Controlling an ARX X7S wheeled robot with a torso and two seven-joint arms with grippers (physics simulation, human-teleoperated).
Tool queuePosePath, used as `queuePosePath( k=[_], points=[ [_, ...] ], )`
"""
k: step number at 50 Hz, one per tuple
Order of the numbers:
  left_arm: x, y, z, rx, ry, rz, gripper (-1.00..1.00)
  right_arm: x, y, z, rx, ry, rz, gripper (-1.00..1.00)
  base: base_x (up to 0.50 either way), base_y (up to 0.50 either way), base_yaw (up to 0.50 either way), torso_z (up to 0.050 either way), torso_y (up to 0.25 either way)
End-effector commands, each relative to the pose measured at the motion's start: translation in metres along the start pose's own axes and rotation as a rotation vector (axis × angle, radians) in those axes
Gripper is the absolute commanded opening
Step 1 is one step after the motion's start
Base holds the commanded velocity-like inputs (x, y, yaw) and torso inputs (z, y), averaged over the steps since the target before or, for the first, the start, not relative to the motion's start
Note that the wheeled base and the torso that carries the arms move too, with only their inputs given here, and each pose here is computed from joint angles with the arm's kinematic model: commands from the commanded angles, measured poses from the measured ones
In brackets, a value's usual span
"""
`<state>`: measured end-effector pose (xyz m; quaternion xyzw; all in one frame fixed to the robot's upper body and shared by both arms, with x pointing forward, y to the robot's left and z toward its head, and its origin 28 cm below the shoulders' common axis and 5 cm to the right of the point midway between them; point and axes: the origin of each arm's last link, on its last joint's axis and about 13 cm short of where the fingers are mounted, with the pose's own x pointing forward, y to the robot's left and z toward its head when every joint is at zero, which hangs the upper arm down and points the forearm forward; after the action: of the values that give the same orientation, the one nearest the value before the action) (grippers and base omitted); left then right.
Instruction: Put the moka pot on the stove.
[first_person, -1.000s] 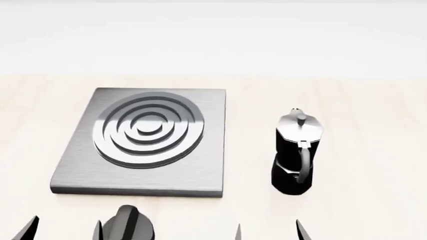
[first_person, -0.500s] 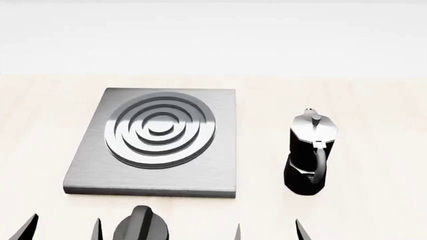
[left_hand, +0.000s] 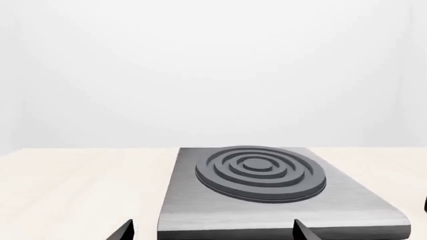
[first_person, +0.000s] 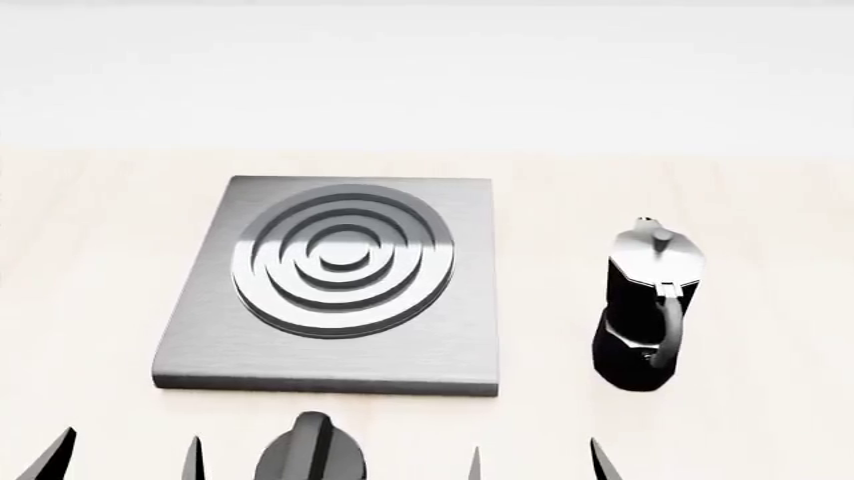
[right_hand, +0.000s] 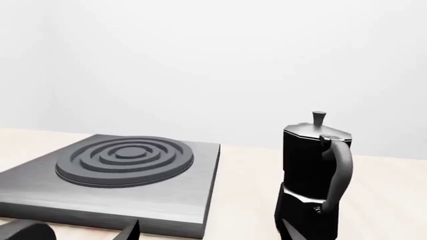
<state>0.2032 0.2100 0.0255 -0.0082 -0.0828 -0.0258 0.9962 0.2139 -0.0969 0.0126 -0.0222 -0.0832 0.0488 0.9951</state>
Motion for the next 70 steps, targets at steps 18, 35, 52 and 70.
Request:
queuePosePath(
  k=[18,35,52,70],
  points=[
    [0.0003,0.0009,0.0001,0.001,0.002,0.002,1.0,0.0001,0.0,0.0,0.0,-0.002,0.007,1.0,0.0,0.07,0.0,0.0,0.0],
    [0.0,0.0016,-0.0004,0.001,0.004,0.004,1.0,0.0,0.0,0.0,0.001,0.0,0.01,1.0,0.0,0.07,0.0,0.0,0.0],
    [-0.0005,0.0024,0.0001,0.0,0.006,0.004,1.0,0.0001,0.0,0.0,0.001,-0.002,0.017,1.0,0.0,0.07,0.0,0.0,0.0],
    [-0.0012,0.0034,-0.0011,-0.001,0.015,0.005,1.0,0.0,0.0,0.0,0.008,0.004,0.017,1.0,0.0,0.07,0.0,0.0,0.0]
  ],
)
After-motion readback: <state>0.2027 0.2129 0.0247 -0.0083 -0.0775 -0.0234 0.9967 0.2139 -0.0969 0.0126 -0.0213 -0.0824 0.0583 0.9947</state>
